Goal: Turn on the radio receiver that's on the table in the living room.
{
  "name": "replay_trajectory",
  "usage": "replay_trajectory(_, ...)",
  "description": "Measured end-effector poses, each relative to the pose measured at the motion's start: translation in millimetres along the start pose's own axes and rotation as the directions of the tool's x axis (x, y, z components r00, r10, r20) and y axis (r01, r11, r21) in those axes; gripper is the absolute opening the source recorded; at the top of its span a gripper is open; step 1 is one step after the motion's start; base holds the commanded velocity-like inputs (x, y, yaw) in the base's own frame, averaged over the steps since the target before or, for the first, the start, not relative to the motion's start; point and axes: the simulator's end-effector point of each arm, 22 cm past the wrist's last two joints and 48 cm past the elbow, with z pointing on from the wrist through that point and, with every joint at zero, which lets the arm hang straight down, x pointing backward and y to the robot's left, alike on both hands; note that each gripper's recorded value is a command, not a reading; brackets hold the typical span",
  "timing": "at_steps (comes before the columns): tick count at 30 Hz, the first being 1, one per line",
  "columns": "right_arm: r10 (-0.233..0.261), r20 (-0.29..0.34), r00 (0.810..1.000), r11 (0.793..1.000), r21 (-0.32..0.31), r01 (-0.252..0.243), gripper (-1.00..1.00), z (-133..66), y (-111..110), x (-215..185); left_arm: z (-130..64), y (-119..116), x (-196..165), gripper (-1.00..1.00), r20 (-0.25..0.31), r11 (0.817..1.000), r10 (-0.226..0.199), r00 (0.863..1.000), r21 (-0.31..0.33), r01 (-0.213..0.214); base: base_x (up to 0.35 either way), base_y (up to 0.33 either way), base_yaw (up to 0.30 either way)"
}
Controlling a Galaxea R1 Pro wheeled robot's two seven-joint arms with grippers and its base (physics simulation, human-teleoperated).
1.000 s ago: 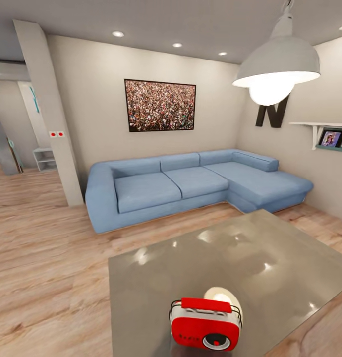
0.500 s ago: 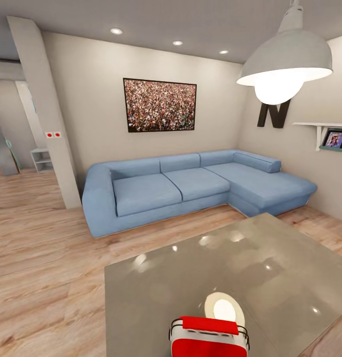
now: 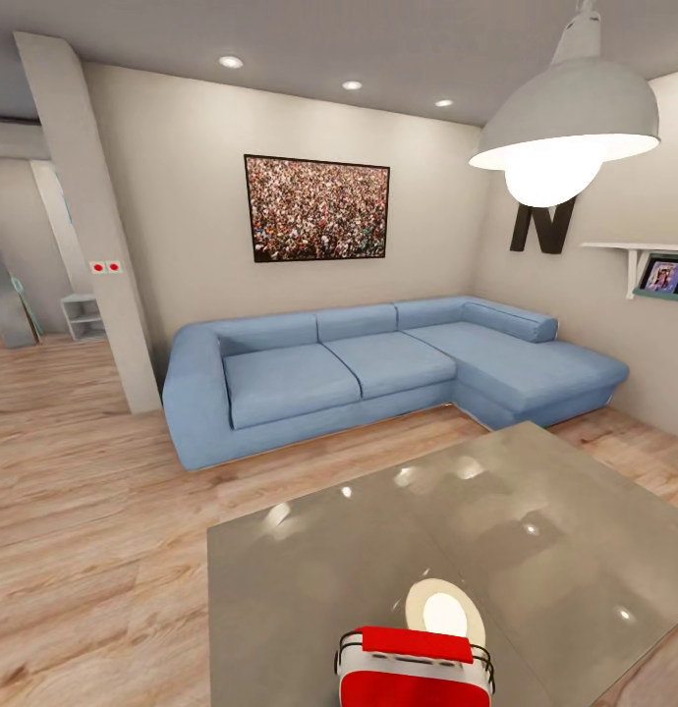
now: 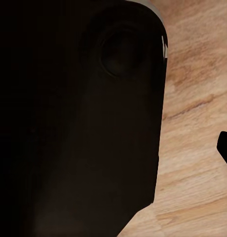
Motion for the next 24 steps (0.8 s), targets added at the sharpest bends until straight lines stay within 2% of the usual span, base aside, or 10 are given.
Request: replay_trajectory(24,0.0,-0.001,1.0,1.0,0.0,0.0,1.0,0.0,0.0,0.1,0.0,0.5,0.0,1.0,0.0,1.0,0.0,1.0,-0.001,0.0,0.0,0.0,0.0)
